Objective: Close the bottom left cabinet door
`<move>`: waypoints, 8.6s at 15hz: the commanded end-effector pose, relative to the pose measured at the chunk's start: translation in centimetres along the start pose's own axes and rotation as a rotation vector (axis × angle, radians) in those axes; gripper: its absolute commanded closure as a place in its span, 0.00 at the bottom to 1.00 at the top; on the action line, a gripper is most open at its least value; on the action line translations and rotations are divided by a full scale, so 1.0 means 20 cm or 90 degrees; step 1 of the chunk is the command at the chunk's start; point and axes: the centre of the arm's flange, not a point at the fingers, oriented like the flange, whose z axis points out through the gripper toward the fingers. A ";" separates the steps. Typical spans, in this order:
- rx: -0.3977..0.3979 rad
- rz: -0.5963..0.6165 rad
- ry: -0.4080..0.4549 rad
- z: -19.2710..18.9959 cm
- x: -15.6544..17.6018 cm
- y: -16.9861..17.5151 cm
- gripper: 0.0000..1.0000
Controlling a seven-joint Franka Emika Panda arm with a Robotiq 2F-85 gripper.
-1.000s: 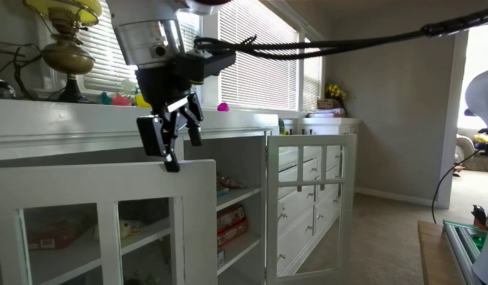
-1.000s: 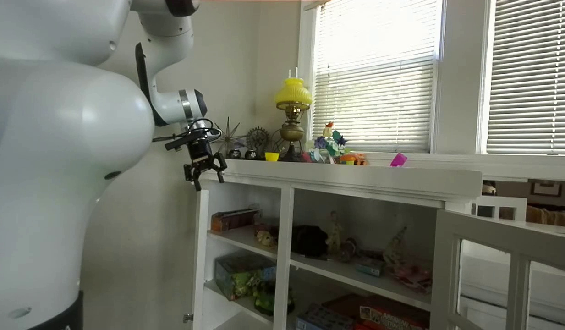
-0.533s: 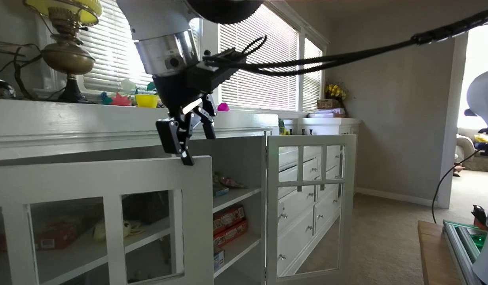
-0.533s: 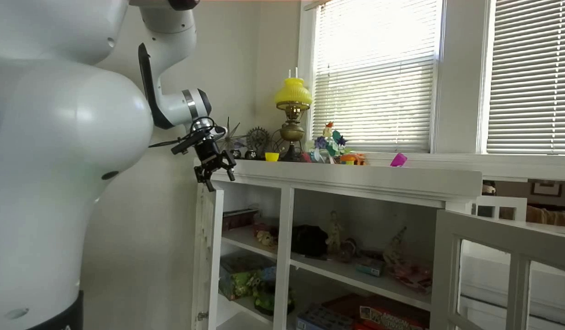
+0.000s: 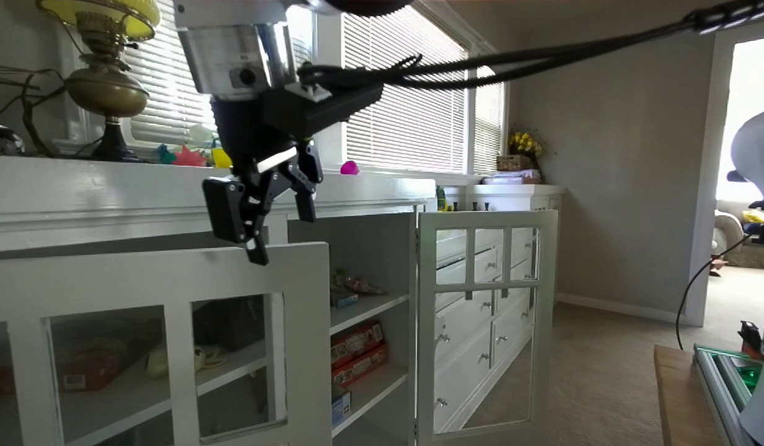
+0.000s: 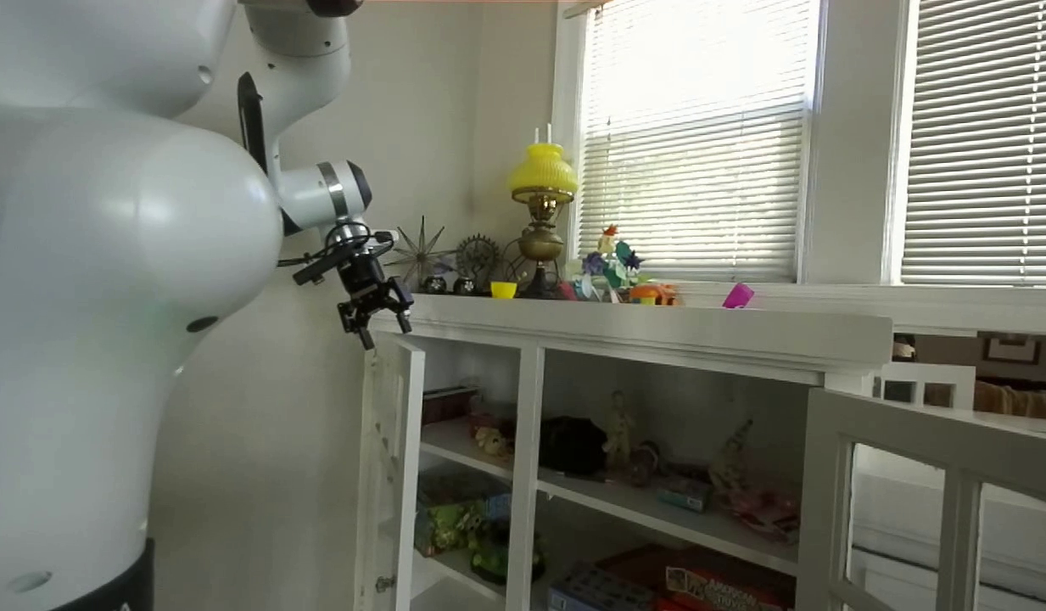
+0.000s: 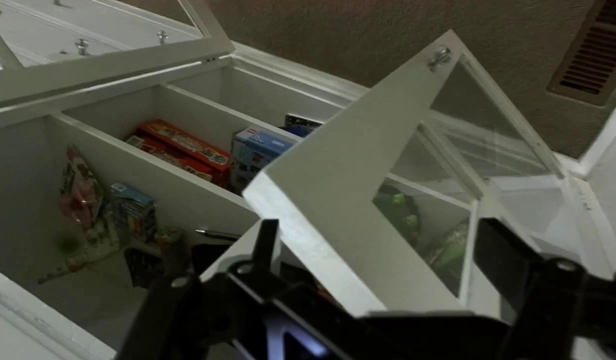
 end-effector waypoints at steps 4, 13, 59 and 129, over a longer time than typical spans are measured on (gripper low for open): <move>0.089 0.018 0.038 -0.25 -0.18 -0.27 0.49; 0.064 0.025 0.047 0.00 -0.23 -0.23 1.00; -0.111 -0.553 0.406 0.56 -0.42 0.23 1.00; -0.324 -0.666 0.516 1.14 0.26 0.75 1.00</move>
